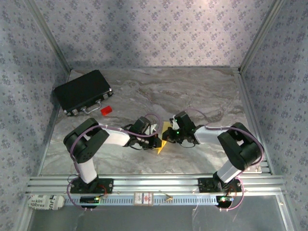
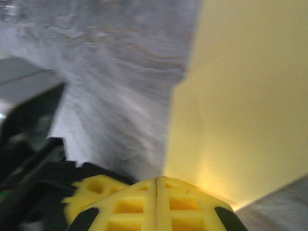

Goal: Fold a paper plane with a square sheet of paper (pick it up from the middle)
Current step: Fold the wing for the fifth time at the center of the table.

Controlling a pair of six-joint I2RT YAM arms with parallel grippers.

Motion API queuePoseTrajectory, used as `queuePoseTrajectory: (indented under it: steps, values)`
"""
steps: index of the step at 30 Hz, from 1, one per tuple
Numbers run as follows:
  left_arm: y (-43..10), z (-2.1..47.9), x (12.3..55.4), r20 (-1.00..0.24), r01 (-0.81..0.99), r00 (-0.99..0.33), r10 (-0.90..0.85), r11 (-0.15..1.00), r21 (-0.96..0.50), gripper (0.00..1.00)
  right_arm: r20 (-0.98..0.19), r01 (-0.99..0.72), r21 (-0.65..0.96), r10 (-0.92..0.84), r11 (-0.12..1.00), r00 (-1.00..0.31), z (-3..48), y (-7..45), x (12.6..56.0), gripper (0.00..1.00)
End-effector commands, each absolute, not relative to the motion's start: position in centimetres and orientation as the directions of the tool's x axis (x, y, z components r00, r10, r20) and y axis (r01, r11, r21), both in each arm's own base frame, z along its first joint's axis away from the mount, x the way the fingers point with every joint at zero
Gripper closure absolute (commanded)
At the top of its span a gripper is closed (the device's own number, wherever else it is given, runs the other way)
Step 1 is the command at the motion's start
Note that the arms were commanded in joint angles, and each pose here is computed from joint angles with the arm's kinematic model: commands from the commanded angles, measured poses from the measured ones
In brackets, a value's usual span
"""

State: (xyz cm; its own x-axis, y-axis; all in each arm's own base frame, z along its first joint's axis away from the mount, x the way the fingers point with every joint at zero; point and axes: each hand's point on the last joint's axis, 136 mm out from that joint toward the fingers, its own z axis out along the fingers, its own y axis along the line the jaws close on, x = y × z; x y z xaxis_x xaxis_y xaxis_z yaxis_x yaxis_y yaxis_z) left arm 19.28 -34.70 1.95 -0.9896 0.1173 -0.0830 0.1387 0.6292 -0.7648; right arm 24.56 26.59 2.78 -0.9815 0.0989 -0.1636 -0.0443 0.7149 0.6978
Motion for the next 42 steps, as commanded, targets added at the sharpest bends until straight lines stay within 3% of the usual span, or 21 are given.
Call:
queuePoseTrajectory:
  steps: [1,13,27,42]
  values:
    - [-32.0,-1.3,16.4,0.043,0.059,-0.992,0.120,0.730,-0.681,1.00,-0.138,0.029,0.665,0.161,0.746,-0.977,0.8,24.9,25.2,0.96]
    - [-31.8,-2.2,15.8,0.083,0.034,-0.989,0.121,0.740,-0.672,1.00,-0.132,0.073,0.696,0.226,0.715,-0.965,1.9,22.0,28.2,0.95]
    - [-33.0,6.4,20.4,-0.119,0.118,-0.992,0.040,0.625,-0.772,0.99,-0.117,0.015,0.709,0.138,0.705,-0.983,2.1,23.8,26.5,0.96]
    - [-36.3,4.0,21.1,-0.059,0.111,-0.993,0.103,0.635,-0.764,0.99,-0.110,0.024,0.728,0.151,0.685,-0.982,2.1,25.0,25.8,0.96]
